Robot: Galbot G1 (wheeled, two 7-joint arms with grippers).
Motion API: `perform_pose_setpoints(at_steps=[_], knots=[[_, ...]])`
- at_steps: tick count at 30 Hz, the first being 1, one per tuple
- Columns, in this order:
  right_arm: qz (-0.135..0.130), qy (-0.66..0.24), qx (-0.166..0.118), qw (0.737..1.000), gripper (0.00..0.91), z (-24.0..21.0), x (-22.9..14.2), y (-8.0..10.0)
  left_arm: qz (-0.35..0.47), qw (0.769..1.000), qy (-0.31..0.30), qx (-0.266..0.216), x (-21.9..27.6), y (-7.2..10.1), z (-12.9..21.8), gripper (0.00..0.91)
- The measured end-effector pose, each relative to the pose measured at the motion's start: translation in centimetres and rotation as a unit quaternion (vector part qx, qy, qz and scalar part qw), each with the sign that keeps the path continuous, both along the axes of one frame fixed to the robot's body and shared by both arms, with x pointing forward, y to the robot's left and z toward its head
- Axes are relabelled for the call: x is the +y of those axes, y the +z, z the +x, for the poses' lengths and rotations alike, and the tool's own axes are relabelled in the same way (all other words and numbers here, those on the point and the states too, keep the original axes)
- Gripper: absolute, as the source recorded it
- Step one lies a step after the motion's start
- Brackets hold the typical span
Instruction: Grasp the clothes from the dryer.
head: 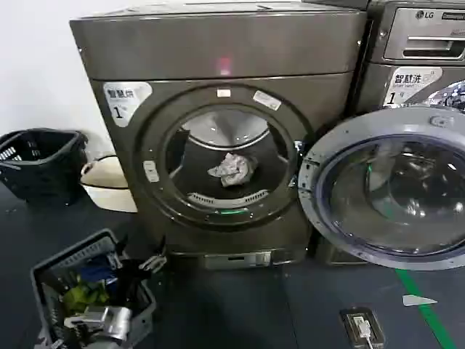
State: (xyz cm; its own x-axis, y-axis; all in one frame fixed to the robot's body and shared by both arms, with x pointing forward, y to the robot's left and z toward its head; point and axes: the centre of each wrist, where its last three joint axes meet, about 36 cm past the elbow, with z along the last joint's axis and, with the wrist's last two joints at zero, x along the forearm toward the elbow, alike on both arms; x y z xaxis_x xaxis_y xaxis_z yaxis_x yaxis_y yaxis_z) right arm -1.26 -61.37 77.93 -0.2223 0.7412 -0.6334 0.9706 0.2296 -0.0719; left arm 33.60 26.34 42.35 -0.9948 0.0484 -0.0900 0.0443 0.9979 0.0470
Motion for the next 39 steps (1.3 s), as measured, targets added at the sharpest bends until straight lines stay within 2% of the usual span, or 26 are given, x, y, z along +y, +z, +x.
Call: perform_pose_setpoints(at_steps=[8, 18, 39], knots=[[0.011, -0.016, -0.014, 1.0, 0.907, -0.41, -0.22, 0.15, 0.001, 1.0, 0.014, -0.002, -0.19, 0.37, -0.19, 0.907], [0.034, -0.023, -0.011, 0.999, 0.907, -0.56, -0.29, 0.03, 0.004, 1.0, 0.017, -0.005, -0.37, 0.66, -0.38, 0.907], [0.041, -0.01, -0.006, 0.999, 0.907, 0.18, -0.23, -0.28, 0.009, 1.0, 0.022, -0.004, -0.31, 0.82, -0.54, 0.907]])
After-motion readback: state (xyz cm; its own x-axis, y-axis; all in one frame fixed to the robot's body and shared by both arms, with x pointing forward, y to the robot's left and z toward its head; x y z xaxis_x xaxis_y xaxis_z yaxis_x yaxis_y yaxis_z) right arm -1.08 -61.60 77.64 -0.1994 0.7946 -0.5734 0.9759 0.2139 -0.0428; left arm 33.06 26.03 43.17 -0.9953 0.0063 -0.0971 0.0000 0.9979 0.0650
